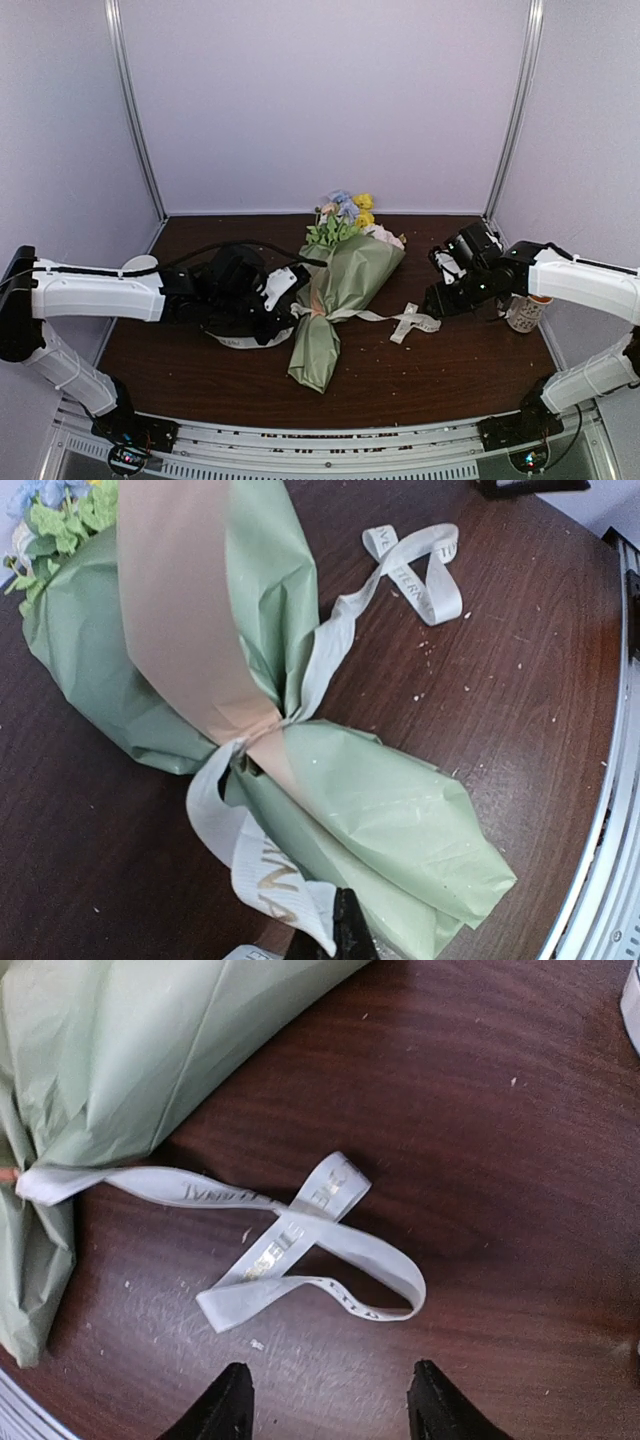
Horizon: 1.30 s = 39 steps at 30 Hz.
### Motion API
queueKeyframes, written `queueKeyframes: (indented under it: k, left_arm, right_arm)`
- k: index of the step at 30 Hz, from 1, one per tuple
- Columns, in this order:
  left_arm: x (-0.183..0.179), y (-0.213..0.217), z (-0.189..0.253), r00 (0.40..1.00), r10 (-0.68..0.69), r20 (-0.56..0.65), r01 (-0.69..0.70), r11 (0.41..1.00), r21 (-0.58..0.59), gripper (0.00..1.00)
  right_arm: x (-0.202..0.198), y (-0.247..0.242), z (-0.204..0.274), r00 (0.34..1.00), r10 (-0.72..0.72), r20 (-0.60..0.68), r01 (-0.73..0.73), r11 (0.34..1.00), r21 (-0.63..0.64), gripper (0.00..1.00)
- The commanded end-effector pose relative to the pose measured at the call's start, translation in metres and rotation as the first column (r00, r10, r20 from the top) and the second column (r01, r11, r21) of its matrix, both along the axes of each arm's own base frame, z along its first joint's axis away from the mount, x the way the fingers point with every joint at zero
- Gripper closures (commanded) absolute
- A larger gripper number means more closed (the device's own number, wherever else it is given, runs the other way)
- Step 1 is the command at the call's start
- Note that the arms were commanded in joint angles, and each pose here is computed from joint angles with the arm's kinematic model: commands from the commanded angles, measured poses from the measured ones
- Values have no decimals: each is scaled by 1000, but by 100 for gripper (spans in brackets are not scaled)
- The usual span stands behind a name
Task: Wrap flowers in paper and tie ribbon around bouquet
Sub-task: Place the right side of the half-tied ribbon at the center of the board, then pass from the left arm to the right
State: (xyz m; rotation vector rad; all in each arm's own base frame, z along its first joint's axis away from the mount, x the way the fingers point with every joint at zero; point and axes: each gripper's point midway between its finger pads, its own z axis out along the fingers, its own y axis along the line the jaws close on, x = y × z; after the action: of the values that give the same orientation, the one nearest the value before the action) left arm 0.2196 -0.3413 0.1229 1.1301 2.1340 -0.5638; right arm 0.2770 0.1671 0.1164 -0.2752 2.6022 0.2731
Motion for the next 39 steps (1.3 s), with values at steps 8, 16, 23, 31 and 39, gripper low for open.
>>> queueKeyframes:
  k: [8,16,23,31,39]
  left_arm:
    - [-14,-19,83,973,-163,163,191,966,-172,100]
    - [-49,-50,118,923,-315,221,364,901,-237,100]
    - [-55,-77,122,896,-378,232,432,864,-259,100]
    - [-40,-93,116,887,-369,280,435,871,-230,100]
    - [-51,-103,105,896,-394,204,441,836,-325,100]
  right_arm:
    - [-56,91,88,902,316,294,-355,930,91,41]
    - [-105,174,153,667,504,549,-692,692,205,44]
    - [-113,172,151,649,457,609,-706,659,258,44]
    - [-113,181,125,655,446,609,-701,659,271,44]
    - [-118,196,99,677,420,604,-677,678,288,44]
